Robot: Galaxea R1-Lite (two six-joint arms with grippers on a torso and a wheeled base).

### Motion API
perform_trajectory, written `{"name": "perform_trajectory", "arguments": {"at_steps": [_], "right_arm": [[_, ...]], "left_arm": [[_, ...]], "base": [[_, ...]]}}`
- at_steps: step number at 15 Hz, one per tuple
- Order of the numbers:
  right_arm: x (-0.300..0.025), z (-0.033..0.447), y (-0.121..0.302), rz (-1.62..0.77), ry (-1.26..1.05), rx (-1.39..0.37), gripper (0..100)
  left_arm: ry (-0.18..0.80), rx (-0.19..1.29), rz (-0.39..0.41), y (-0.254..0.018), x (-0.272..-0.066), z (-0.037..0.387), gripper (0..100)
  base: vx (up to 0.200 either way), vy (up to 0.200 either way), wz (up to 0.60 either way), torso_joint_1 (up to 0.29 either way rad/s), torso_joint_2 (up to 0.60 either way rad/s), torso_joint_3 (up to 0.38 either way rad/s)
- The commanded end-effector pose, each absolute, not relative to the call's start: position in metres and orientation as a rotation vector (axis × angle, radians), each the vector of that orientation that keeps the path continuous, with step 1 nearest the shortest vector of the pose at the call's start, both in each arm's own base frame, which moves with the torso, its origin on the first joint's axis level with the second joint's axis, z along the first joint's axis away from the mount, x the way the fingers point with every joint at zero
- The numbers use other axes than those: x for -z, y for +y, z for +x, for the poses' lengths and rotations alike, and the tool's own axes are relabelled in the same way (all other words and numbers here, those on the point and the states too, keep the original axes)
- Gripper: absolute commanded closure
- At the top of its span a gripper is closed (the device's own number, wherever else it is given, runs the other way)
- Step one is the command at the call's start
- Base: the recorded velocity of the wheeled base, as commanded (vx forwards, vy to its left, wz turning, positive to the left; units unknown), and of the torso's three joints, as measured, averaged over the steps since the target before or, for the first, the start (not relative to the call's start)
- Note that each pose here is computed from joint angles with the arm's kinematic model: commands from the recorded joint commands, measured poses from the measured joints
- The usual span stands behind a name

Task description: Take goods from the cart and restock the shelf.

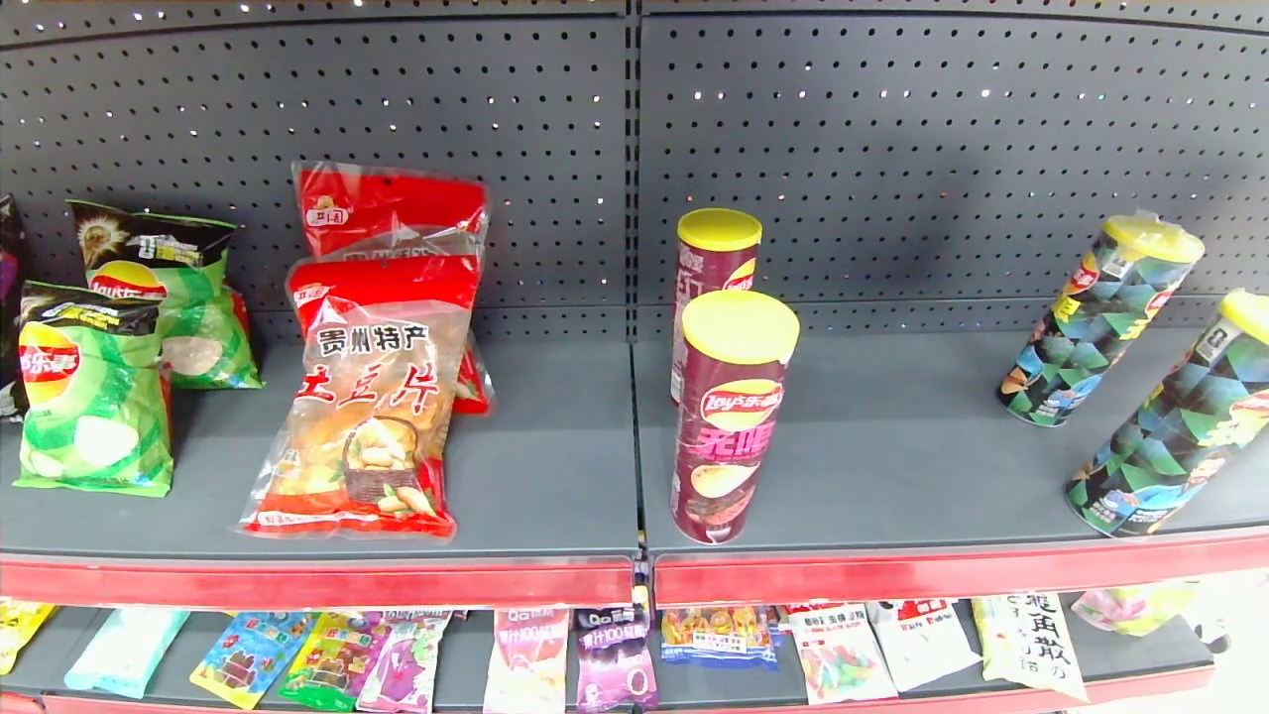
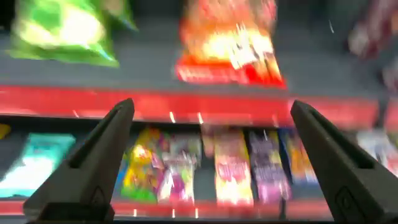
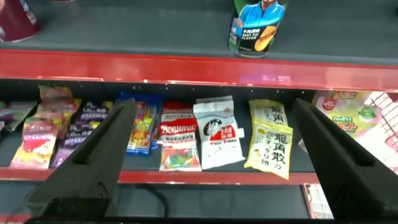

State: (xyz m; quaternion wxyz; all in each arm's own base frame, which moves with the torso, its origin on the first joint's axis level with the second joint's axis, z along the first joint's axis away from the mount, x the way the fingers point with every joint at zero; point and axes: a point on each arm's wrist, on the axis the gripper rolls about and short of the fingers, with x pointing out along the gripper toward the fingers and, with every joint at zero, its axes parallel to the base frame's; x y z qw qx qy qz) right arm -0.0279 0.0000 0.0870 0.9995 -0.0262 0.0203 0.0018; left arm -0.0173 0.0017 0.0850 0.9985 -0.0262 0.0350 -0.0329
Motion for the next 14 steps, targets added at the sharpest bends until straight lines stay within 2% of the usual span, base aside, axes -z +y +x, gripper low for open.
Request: {"name": "perform_trajectory", "arguments": {"at_steps": [1,4,5,6,10,13,14], "right_arm": [[-0.0845,-0.0253,0.0002,-0.018,0.057,0.003,0],[-0.0827,-0.0233,0.0009,-0.059,0.030,-0.068,0],[-0.0824,-0.0256,0.0009,-0.038,0.001,-0.046,0],[-0.0821,-0.0255,0.0009,-0.034,0.001,-0.045,0],[-0.0823,-0.0257,0.0009,-0.032,-0.001,-0.046,0],[-0.0819,-0.0256,0.0009,-0.035,0.001,-0.045,0],[-0.0821,-0.0256,0.0009,-0.035,-0.001,-0.044,0]], "left_arm": [[0.087,0.044,-0.030,0.0020,-0.0776,-0.0161,0],[0.075,-0.008,-0.019,0.0011,-0.0773,-0.0172,0],[0.018,-0.015,-0.013,0.0009,-0.0762,-0.0215,0],[0.001,-0.020,-0.008,0.0007,-0.0755,-0.0227,0],[0.001,-0.021,-0.008,0.0006,-0.0753,-0.0228,0],[0.001,-0.021,-0.008,0.0006,-0.0753,-0.0228,0],[0.001,-0.021,-0.008,0.0006,-0.0753,-0.0228,0]], "base": [[0.000,0.000,0.00,0.000,0.00,0.000],[0.000,0.000,0.00,0.000,0.00,0.000],[0.000,0.000,0.00,0.000,0.00,0.000],[0.000,0.000,0.00,0.000,0.00,0.000],[0.000,0.000,0.00,0.000,0.00,0.000],[-0.200,0.000,0.00,0.009,0.00,0.002],[0.000,0.000,0.00,0.000,0.00,0.000]]}}
